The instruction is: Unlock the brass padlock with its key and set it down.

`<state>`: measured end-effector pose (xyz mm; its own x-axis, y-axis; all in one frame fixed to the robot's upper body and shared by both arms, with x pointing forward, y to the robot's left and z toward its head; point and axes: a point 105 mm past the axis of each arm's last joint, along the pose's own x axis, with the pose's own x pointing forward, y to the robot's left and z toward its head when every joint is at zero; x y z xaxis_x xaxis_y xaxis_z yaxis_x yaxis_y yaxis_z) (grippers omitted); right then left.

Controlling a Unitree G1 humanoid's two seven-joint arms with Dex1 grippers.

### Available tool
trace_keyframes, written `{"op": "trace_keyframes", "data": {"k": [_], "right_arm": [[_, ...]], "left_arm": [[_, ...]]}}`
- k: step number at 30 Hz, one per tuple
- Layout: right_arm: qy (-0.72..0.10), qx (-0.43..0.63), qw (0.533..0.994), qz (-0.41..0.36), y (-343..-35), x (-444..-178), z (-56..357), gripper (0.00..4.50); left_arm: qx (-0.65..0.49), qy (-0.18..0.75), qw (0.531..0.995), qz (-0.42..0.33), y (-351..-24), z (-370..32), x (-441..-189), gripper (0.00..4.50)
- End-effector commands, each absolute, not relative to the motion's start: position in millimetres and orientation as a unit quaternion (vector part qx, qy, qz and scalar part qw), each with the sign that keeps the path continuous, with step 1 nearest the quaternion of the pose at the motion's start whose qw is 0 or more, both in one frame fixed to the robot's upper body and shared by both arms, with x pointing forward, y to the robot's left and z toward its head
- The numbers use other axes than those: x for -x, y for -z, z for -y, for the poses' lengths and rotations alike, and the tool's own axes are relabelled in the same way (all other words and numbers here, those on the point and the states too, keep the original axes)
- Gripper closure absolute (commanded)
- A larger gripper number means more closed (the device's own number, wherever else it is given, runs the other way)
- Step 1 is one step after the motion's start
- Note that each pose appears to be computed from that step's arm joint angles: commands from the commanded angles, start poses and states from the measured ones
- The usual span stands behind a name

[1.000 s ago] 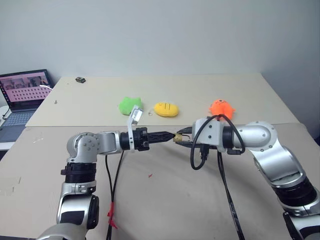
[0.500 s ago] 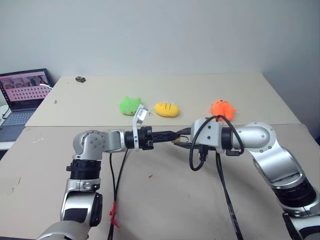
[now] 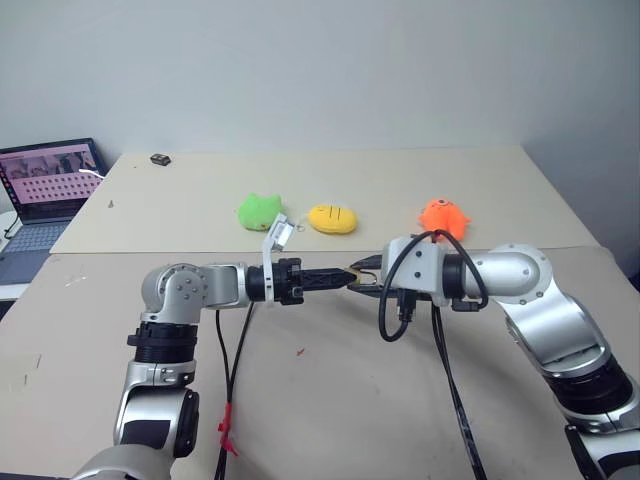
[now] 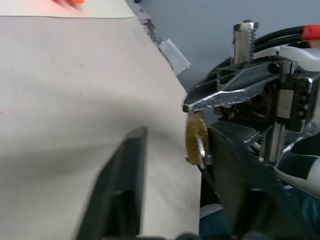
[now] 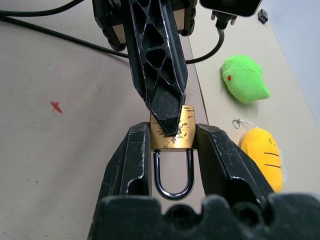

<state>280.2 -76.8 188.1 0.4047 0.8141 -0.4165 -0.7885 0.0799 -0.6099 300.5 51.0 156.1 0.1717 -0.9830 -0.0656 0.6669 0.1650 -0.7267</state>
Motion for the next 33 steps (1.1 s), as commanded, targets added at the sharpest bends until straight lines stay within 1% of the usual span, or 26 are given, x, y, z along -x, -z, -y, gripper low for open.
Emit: {"op": "trace_keyframes", "data": {"k": [1, 2, 7, 12, 14, 15, 16, 17, 18, 19, 20, 22, 25, 27, 28, 29, 30, 31, 33], "right_arm": [[-0.540, 0.414, 0.731, 0.048, -204.5, -276.8, 73.3, 3.60], [-0.540, 0.415, 0.731, 0.047, -204.5, -276.8, 73.4, 3.60], [-0.540, 0.414, 0.731, 0.047, -205.4, -276.0, 73.2, 3.60], [-0.540, 0.413, 0.731, 0.046, -205.8, -274.7, 73.1, 3.60], [-0.542, 0.409, 0.732, 0.045, -206.1, -274.3, 73.1, 2.57], [-0.543, 0.407, 0.733, 0.045, -206.2, -274.1, 73.0, 2.35], [-0.544, 0.405, 0.734, 0.044, -206.4, -274.0, 73.0, 1.88], [-0.542, 0.403, 0.736, 0.045, -207.4, -274.2, 73.0, 1.50], [-0.541, 0.401, 0.737, 0.046, -208.1, -274.4, 72.9, 1.34], [-0.545, 0.391, 0.741, 0.041, -210.4, -273.1, 73.8, 0.86], [-0.549, 0.375, 0.747, 0.033, -213.8, -271.2, 76.4, 0.63], [-0.552, 0.352, 0.756, 0.023, -220.1, -269.0, 81.0, 0.63], [-0.533, 0.328, 0.780, 0.018, -232.7, -273.6, 95.3, 0.63], [-0.512, 0.322, 0.796, 0.009, -233.3, -278.7, 108.0, 1.19], [-0.508, 0.323, 0.798, 0.000, -229.7, -278.7, 114.1, 1.40], [-0.504, 0.324, 0.800, -0.006, -226.8, -278.7, 118.8, 1.77], [-0.500, 0.324, 0.803, -0.010, -225.1, -279.0, 122.4, 2.05], [-0.498, 0.322, 0.805, -0.014, -223.3, -278.8, 125.6, 2.49], [-0.493, 0.319, 0.809, -0.017, -220.3, -278.6, 129.4, 3.14]], "left_arm": [[0.277, 0.593, 0.709, -0.262, -164.7, -48.1, -300.2, 4.18], [0.279, 0.596, 0.706, -0.261, -165.6, -47.2, -299.7, 4.46], [0.284, 0.604, 0.697, -0.262, -167.1, -44.5, -297.4, 4.47], [0.283, 0.600, 0.701, -0.264, -165.5, -43.7, -298.8, 4.48], [0.284, 0.597, 0.702, -0.263, -165.8, -44.1, -300.1, 4.47], [0.284, 0.596, 0.703, -0.262, -165.9, -44.2, -300.5, 4.47], [0.284, 0.596, 0.704, -0.262, -165.9, -44.4, -300.9, 4.47], [0.285, 0.594, 0.705, -0.262, -165.9, -44.7, -301.5, 4.47], [0.285, 0.593, 0.706, -0.262, -165.9, -44.9, -301.9, 4.47], [0.286, 0.592, 0.707, -0.262, -165.8, -45.5, -302.6, 4.47], [0.285, 0.590, 0.708, -0.262, -165.6, -46.4, -303.0, 4.47], [0.285, 0.588, 0.710, -0.262, -165.3, -47.6, -303.7, 4.47], [0.283, 0.584, 0.715, -0.261, -165.9, -50.3, -306.1, 4.47], [0.282, 0.583, 0.716, -0.260, -167.4, -51.3, -307.6, 4.47], [0.283, 0.583, 0.717, -0.258, -168.6, -51.6, -308.3, 4.47], [0.283, 0.582, 0.717, -0.257, -169.7, -51.9, -308.9, 4.47], [0.283, 0.582, 0.718, -0.256, -170.6, -52.3, -309.3, 4.47], [0.284, 0.582, 0.718, -0.255, -171.5, -52.9, -309.7, 4.47], [0.285, 0.581, 0.719, -0.253, -173.3, -53.7, -310.5, 4.47]]}}
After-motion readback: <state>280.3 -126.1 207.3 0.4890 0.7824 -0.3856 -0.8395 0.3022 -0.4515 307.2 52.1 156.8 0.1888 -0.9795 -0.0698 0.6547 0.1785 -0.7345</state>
